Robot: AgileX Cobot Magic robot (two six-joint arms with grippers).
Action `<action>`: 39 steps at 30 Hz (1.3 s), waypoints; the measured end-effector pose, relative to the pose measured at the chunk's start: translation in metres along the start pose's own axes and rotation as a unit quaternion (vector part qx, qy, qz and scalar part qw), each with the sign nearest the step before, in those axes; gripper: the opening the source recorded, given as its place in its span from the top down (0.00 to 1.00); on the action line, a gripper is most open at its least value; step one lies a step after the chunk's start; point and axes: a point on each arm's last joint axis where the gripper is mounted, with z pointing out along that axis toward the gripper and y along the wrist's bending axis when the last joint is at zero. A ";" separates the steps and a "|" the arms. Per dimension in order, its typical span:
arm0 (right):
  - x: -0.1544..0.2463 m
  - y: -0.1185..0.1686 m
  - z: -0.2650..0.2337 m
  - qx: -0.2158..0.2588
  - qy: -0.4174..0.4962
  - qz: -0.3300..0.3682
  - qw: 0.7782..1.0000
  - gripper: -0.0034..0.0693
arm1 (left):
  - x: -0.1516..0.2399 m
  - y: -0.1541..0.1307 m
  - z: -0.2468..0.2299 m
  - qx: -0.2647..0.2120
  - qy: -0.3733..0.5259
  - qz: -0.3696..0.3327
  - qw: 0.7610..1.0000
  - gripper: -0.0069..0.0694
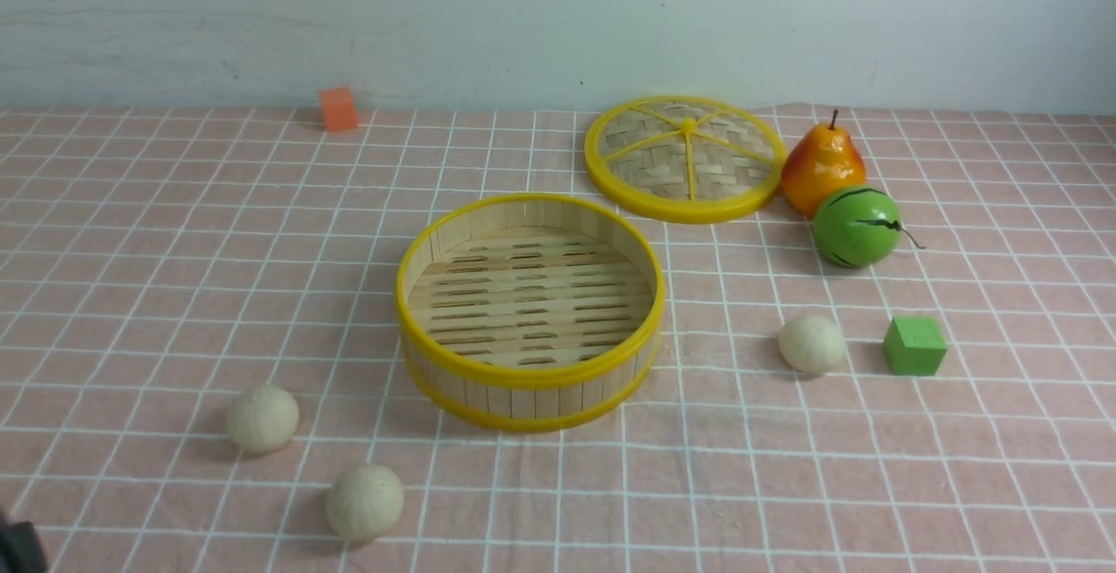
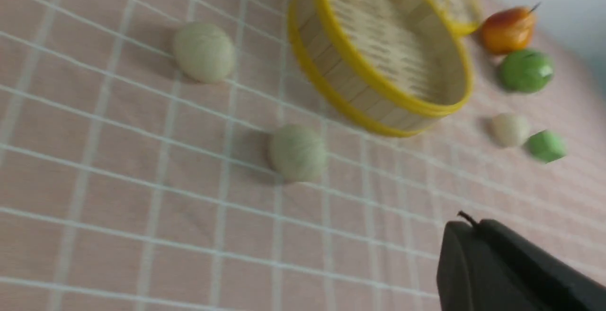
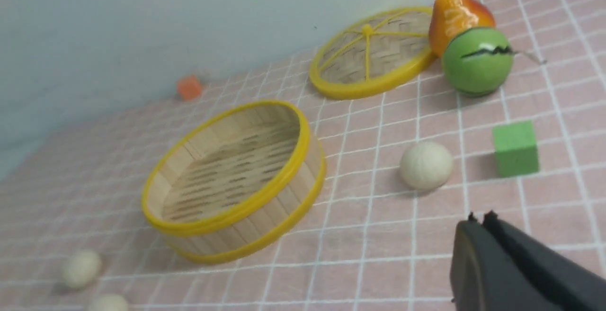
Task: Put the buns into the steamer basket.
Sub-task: Use the left arm to grab a steamed stuffed bun
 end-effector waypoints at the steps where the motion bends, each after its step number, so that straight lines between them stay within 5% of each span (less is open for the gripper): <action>1: -0.014 0.003 0.007 0.002 0.023 -0.032 0.999 0.98 | -0.009 0.000 0.001 -0.033 0.027 0.029 0.999 0.93; 7: -0.055 0.020 0.042 -0.039 0.173 -0.111 0.978 0.98 | -0.051 -0.008 0.017 -0.115 0.124 0.119 0.978 0.93; 12: -0.057 0.040 0.078 -0.098 0.342 -0.174 0.918 0.98 | -0.069 -0.027 0.056 -0.113 0.193 0.171 0.960 0.93; 19: -0.048 0.059 0.113 -0.039 0.480 -0.249 0.840 0.97 | -0.094 -0.037 0.149 -0.174 0.272 0.156 0.933 0.79; 29: -0.049 0.065 0.112 -0.031 0.478 -0.270 0.835 0.97 | -0.100 -0.016 0.268 -0.208 0.319 0.114 0.918 0.28; 39: -0.054 0.067 0.109 -0.035 0.452 -0.272 0.849 0.96 | -0.096 0.024 0.309 -0.231 0.317 0.082 0.916 0.24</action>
